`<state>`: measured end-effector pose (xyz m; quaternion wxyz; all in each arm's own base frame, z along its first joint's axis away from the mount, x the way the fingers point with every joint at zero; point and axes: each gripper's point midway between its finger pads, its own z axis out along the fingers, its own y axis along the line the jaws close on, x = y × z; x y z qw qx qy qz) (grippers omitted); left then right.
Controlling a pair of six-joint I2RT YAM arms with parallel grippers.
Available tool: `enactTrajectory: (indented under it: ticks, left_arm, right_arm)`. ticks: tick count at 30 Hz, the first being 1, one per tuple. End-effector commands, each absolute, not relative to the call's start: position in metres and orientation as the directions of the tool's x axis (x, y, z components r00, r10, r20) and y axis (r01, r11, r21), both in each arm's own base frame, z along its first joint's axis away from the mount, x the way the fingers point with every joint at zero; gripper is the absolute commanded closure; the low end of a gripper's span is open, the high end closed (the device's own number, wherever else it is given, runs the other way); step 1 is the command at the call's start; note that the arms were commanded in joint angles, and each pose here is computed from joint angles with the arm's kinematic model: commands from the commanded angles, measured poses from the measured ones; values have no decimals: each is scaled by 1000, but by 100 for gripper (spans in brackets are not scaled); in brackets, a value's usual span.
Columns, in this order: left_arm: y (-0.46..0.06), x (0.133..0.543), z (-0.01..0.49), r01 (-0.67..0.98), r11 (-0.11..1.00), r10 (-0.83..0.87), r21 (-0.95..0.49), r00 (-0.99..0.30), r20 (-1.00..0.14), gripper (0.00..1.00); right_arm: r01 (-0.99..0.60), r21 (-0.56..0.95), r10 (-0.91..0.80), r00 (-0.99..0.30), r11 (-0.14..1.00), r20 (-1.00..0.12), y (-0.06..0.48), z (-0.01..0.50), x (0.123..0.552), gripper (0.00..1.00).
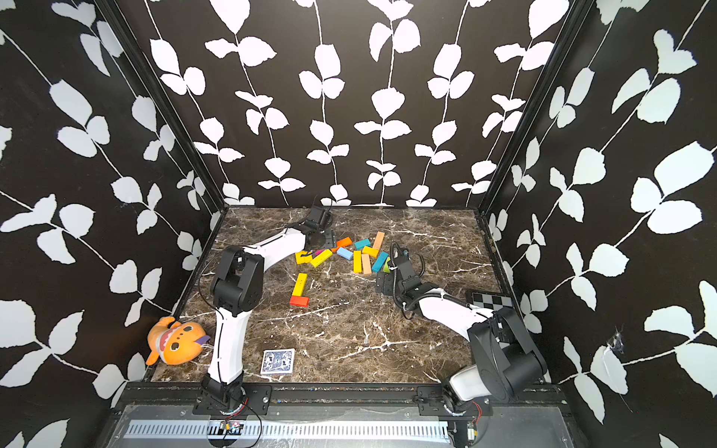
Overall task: Assemble the letter h with building blocks
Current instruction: Pick up the building block from the center of the board.
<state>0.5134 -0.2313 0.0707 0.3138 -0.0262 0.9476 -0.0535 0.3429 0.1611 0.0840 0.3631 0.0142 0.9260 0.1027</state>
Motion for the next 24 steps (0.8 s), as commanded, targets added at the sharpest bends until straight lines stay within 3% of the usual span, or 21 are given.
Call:
enactTrajectory:
  ticks: [1, 24]
  left_arm:
    - [-230, 516, 67, -45, 993, -102, -111, -801, -590, 20]
    - [-218, 505, 37, -29, 1000, -30, -11, -840, -542, 18]
  right_arm:
    - [-34, 215, 127, -714, 976, -688, 160, 91, 349, 1]
    - [-33, 211, 123, -720, 977, -683, 160, 88, 350, 1]
